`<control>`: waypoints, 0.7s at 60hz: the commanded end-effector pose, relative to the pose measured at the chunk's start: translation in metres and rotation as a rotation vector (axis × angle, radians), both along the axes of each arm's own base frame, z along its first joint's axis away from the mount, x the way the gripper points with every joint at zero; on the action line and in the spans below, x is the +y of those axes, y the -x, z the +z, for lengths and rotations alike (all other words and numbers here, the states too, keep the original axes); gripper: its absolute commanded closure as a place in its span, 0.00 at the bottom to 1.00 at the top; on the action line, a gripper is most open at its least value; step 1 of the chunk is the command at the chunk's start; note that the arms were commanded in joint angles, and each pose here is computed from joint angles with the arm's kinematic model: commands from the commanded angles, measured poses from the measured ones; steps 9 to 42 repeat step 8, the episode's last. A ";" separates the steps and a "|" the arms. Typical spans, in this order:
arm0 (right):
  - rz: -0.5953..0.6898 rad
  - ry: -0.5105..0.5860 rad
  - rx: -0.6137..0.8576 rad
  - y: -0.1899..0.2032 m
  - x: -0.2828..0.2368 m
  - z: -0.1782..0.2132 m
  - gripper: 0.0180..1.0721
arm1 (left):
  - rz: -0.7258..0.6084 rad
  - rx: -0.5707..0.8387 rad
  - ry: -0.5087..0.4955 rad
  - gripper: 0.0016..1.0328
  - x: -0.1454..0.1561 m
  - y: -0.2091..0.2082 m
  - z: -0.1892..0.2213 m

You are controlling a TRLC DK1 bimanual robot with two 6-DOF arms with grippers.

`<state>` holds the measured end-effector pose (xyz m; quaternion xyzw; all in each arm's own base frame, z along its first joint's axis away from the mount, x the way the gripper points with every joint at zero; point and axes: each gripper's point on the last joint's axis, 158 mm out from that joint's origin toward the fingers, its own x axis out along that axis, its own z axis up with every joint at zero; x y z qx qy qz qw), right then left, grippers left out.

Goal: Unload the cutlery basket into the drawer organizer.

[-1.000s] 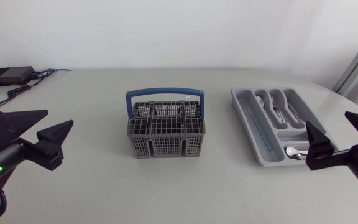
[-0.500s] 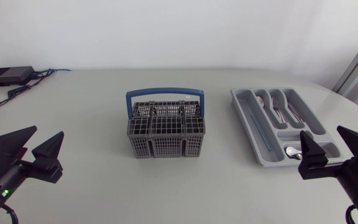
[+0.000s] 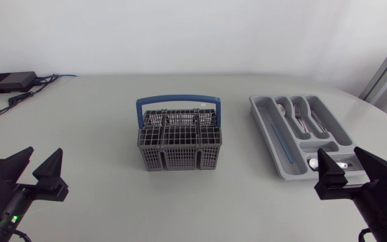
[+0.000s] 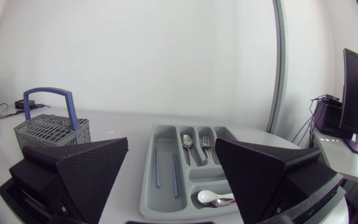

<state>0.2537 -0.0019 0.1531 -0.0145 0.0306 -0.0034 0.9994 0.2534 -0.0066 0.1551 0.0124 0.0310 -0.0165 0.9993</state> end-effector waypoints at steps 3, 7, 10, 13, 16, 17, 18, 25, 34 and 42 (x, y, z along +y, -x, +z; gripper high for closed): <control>-0.004 -0.029 -0.004 -0.001 0.000 -0.004 0.04 | 0.017 -0.001 0.025 0.04 0.003 -0.001 -0.005; -0.004 -0.029 -0.004 -0.001 0.000 -0.004 0.04 | 0.017 -0.001 0.025 0.04 0.003 -0.001 -0.005; -0.004 -0.029 -0.004 -0.001 0.000 -0.004 0.04 | 0.017 -0.001 0.025 0.04 0.003 -0.001 -0.005; -0.004 -0.029 -0.004 -0.001 0.000 -0.004 0.04 | 0.017 -0.001 0.025 0.04 0.003 -0.001 -0.005; -0.004 -0.029 -0.004 -0.001 0.000 -0.004 0.04 | 0.017 -0.001 0.025 0.04 0.003 -0.001 -0.005; -0.004 -0.029 -0.004 -0.001 0.000 -0.004 0.04 | 0.017 -0.001 0.025 0.04 0.003 -0.001 -0.005; -0.004 -0.029 -0.004 -0.001 0.000 -0.004 0.04 | 0.017 -0.001 0.025 0.04 0.003 -0.001 -0.005; -0.004 -0.029 -0.004 -0.001 0.000 -0.004 0.04 | 0.017 -0.001 0.025 0.04 0.003 -0.001 -0.005; -0.004 -0.029 -0.004 -0.001 0.000 -0.004 0.04 | 0.017 -0.001 0.025 0.04 0.003 -0.001 -0.005; -0.004 -0.029 -0.004 -0.001 0.000 -0.004 0.04 | 0.017 -0.001 0.025 0.04 0.003 -0.001 -0.005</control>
